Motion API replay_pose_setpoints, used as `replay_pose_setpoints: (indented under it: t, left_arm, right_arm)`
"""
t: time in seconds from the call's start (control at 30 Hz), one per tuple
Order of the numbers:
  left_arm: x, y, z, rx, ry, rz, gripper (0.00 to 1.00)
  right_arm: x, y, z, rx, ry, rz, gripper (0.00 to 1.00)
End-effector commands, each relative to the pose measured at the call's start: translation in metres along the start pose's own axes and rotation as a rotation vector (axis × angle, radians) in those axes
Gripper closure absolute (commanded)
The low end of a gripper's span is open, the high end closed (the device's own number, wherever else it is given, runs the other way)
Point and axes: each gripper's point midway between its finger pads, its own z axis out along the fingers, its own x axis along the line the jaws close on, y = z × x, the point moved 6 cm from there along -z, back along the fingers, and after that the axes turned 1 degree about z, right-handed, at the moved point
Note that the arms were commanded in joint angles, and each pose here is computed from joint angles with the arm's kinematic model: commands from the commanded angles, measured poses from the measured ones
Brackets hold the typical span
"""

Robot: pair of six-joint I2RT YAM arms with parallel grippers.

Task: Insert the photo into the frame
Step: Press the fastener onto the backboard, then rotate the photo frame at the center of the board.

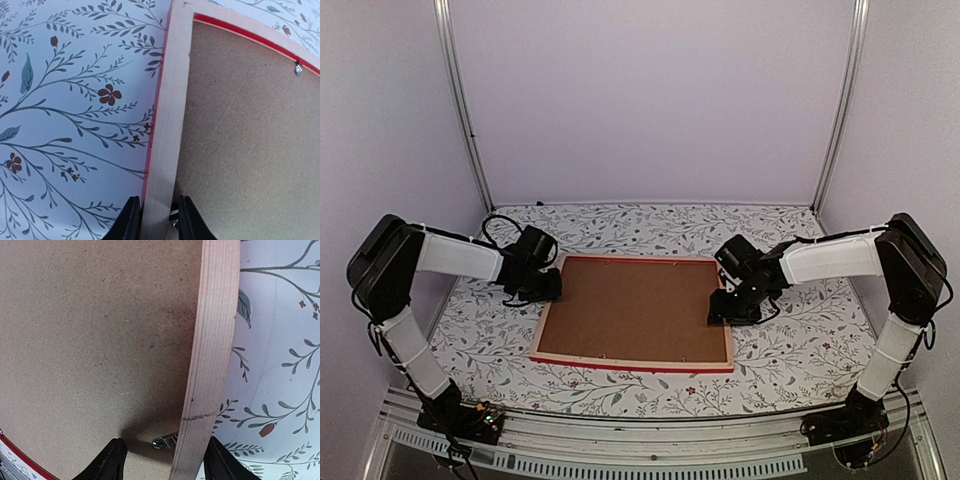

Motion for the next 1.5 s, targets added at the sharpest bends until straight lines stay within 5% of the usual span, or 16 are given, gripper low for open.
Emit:
replay_pose_setpoints:
  t: [0.0,0.23,0.6,1.0,1.47]
  left_arm:
    - [0.012,-0.015,0.009,0.04,0.056,0.012,0.81]
    - [0.013,-0.015,0.008,0.018,0.061,-0.012,0.9]
    - [0.014,-0.006,-0.007,-0.044,-0.041,-0.138,0.92]
    - [0.01,0.006,-0.013,-0.054,-0.057,-0.102,0.46]
    - [0.008,0.011,-0.031,-0.061,-0.073,-0.002,0.38]
  right_arm:
    - [0.003,0.003,0.002,-0.001,0.008,-0.007,0.43]
    - [0.004,0.004,0.001,-0.003,0.008,-0.007,0.43]
    - [0.002,0.003,0.007,0.002,-0.006,0.005,0.43]
    - [-0.002,0.015,0.013,-0.006,-0.019,-0.002,0.53]
    - [-0.004,0.027,0.018,-0.002,-0.015,-0.018,0.77]
